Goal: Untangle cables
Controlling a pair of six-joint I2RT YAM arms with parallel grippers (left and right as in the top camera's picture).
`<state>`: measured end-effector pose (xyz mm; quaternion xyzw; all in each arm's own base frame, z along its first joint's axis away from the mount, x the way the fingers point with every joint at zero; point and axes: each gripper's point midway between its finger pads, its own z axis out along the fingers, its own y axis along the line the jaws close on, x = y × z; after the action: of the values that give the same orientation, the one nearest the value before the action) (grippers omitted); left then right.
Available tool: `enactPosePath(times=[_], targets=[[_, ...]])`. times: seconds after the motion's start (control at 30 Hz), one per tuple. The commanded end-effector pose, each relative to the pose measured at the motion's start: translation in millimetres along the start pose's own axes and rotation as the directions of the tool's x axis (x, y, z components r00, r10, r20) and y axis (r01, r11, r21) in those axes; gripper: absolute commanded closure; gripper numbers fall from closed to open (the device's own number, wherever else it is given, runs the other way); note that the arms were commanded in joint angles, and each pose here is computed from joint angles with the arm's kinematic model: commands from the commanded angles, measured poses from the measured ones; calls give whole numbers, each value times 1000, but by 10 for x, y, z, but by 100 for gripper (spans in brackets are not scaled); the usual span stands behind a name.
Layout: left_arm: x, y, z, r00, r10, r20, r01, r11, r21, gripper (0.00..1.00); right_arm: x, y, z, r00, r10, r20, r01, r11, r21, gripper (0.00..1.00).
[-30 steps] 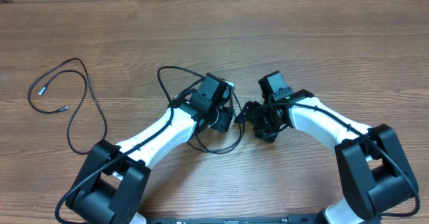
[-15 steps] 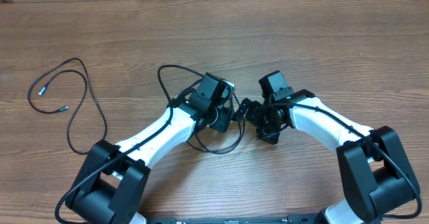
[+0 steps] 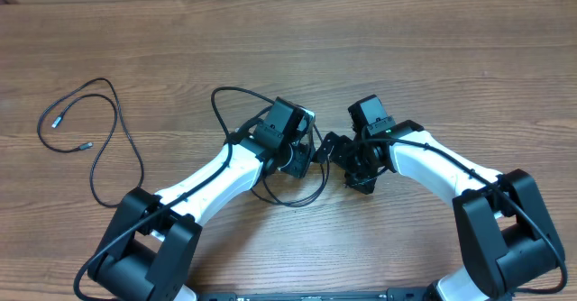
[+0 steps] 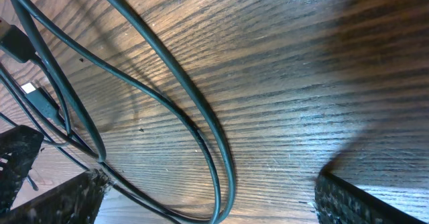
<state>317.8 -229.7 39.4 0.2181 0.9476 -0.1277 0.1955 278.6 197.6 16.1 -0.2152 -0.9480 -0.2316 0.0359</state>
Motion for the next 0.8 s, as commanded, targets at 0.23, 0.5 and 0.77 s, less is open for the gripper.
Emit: enactPosePath(times=[0.23,0.5,0.77], targets=[[46,-26,38,1000,7,-16,-7,1000,18,35,29,-290,138,1000,31,-2,-30,995,93,0],[13,-33,35,1000,21,-3,-21,1000,20,50,29,-291,139,1000,31,-3,-31,995,94,0],[77,177,54,990,133,-38,-136,986,-93,42,28,-290,139,1000,31,-2,-30,995,93,0]])
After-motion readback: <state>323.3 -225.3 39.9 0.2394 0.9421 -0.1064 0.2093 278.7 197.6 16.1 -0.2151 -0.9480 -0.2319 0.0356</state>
